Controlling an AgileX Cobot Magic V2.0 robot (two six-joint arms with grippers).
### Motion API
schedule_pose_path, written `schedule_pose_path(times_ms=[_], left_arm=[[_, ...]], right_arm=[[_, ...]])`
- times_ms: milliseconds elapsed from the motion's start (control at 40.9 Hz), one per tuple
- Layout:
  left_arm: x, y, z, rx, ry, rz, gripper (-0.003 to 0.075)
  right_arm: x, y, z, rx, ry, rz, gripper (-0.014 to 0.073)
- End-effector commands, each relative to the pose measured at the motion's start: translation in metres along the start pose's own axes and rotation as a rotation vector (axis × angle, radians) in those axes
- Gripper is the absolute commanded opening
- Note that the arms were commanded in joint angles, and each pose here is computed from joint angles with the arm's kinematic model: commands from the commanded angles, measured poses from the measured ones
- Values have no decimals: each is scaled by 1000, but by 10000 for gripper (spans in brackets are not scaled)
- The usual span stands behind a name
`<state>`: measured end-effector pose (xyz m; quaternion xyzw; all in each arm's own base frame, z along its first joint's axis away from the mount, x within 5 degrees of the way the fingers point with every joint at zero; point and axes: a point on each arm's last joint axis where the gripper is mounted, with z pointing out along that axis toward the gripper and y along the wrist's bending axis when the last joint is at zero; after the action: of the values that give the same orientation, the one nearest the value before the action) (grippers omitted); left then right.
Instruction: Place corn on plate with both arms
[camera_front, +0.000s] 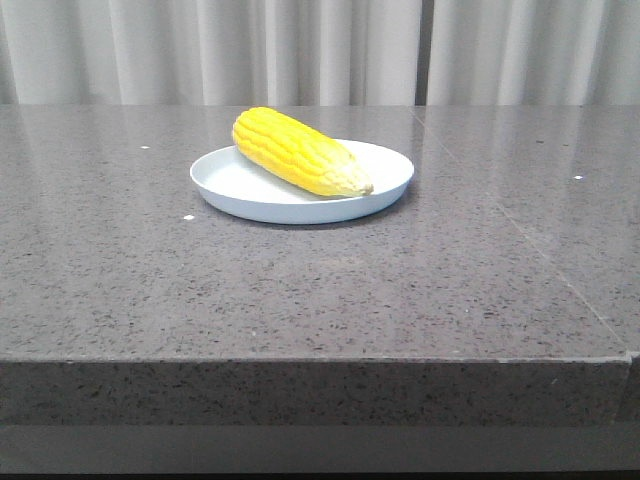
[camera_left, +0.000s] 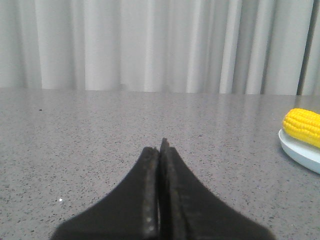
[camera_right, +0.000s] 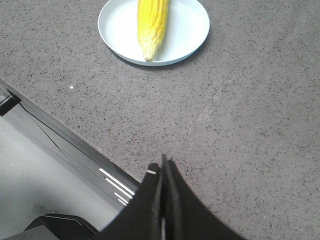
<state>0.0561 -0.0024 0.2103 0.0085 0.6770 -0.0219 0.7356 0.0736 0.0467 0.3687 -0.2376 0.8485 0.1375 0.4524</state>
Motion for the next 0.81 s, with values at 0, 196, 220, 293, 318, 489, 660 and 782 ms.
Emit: schedule_pose_path(times_ms=[0,196,220,293,318,489,660,782], left_arm=[[0,-1,-1,15,-66,-9,-20],[0,-1,-1,15,-66,-9,-20],[0,-1,-1,15,-66,-9,-20],[0,-1,-1,15,-66,-9,-20],[0,-1,-1,15,-66,-9,-20],[0,-1,-1,15,-66,-9,-20],[0,-1,-1,15,-66,-9,-20],[0,-1,-1,15,-66,-9,-20]], right_arm=[[-10,-3,-7,35,-108,-29,-87],[10,-17,-4,191,-349,38,-87],[16,-19,-3,222,-390,46,-87],[35,-23,0,300,-496,61,-87],[43,-23,1,326,-533,63,-87],[87,-28,16,459,-696,65,-87],[126,-30,37,517,-775,57,-87],[144,-30,46,544,-791,57,-87]])
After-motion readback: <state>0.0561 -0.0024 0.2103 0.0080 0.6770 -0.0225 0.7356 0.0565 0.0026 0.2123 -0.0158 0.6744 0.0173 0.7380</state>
